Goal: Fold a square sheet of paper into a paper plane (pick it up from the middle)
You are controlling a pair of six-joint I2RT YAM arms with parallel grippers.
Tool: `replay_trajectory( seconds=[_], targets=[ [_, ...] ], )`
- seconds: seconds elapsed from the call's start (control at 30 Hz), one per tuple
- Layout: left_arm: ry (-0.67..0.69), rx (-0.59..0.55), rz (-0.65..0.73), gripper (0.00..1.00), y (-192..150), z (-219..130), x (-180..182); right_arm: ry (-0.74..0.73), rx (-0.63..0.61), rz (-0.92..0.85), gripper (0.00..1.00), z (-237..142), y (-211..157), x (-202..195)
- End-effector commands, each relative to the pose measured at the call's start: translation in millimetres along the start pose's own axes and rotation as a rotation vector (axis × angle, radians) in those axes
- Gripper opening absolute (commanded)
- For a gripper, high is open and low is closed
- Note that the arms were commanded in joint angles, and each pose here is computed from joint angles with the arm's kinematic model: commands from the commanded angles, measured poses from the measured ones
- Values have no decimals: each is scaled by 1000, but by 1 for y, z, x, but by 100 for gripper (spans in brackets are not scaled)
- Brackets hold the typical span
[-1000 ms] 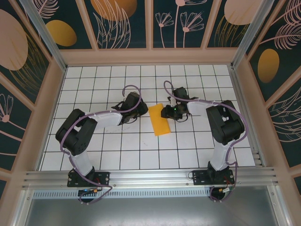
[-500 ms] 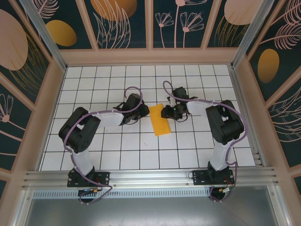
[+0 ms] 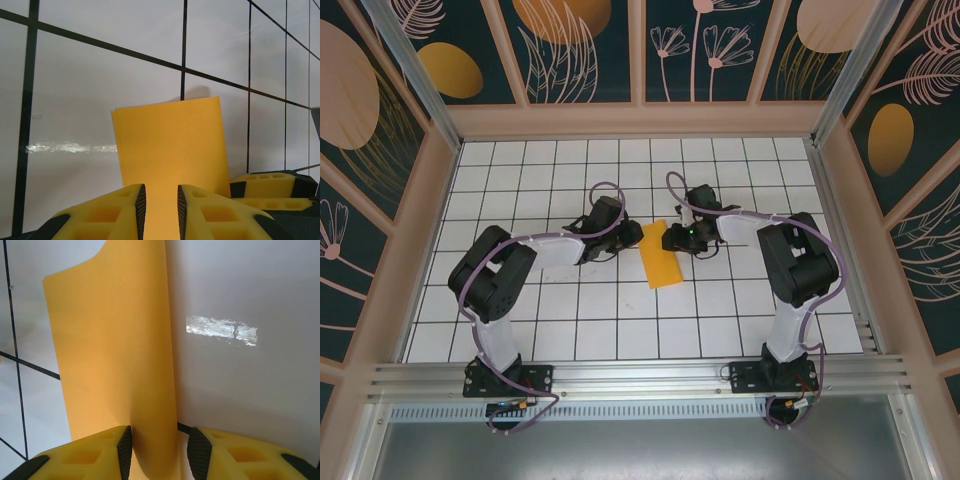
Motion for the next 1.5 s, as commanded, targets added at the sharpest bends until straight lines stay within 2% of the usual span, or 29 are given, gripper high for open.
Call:
replay_trajectory(
  seconds=[0.0, 0.3, 0.87, 1.47],
  targets=[
    [-65, 8, 33, 25, 3, 6, -14, -175, 119, 2, 40, 45, -37, -45],
    [-93, 56, 40, 22, -3, 15, -17, -178, 125, -6, 40, 47, -39, -45],
    [-57, 119, 64, 18, -14, 30, -13, -192, 134, -12, 41, 51, -43, -46],
    [49, 174, 68, 18, -26, 38, 8, -184, 128, -6, 41, 50, -42, -44]
  ],
)
Point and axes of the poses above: each hand's point on the last joint's axis, 136 mm out from that joint toward the fingers, its own z axis out along the fingers, its own x axis along the line the jaws close on, y = z × x, the point moved 5 cm from there along -z, back along the fingers, and after that the axes turned 4 degrees about z, right-handed, at the moved point
